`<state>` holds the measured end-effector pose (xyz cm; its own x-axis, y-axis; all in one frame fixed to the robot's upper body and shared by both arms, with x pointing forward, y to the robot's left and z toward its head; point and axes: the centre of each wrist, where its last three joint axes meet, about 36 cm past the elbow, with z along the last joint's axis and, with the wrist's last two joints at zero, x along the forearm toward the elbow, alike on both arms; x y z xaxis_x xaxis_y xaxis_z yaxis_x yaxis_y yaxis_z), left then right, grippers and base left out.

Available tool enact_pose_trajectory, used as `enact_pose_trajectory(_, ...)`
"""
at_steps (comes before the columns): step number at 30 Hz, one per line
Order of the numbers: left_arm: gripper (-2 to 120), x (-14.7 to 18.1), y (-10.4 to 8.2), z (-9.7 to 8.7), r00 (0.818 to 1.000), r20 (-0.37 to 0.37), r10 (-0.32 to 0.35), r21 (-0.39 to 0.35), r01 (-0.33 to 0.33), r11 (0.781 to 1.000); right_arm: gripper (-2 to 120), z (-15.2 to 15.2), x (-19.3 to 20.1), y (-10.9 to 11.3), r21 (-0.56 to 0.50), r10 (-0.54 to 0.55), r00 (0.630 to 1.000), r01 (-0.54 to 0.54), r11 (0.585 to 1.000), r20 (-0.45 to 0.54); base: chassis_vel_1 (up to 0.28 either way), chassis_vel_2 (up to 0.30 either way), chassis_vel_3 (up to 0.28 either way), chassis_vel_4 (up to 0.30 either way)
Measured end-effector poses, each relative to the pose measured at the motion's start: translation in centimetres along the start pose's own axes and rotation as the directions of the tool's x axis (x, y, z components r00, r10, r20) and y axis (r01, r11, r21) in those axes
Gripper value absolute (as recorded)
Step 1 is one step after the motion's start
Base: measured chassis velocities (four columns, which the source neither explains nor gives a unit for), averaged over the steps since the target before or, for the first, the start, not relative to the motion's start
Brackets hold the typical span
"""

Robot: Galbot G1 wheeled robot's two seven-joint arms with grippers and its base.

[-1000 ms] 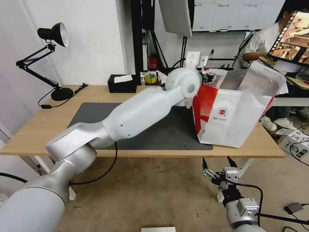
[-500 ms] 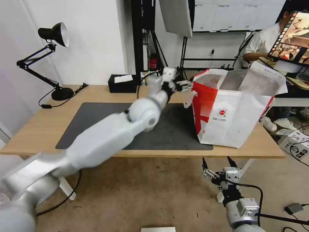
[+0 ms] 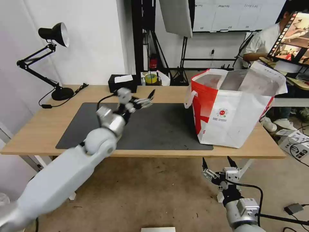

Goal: Pick up the trash from the table and place it into the takeout bag.

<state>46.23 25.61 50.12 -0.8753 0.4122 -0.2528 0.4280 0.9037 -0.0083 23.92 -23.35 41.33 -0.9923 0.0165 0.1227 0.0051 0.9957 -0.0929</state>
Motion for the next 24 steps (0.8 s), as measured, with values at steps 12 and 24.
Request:
enact_pose_trajectory(12,100,9.9,2.5,4.4,0.983,-0.004,-0.183,-0.066,0.183,0.981,100,0.0,0.0,0.0,0.0,0.0,1.0,0.0,1.0,0.0,0.0,0.0,0.0,0.0)
enact_pose_trajectory(24,100,19.8,2.3,7.1,0.931,-0.063,-0.36,-0.101,0.353,0.93,100,0.0,0.0,0.0,0.0,0.0,1.0,0.0,1.0,0.0,0.0,0.0,0.0,0.0)
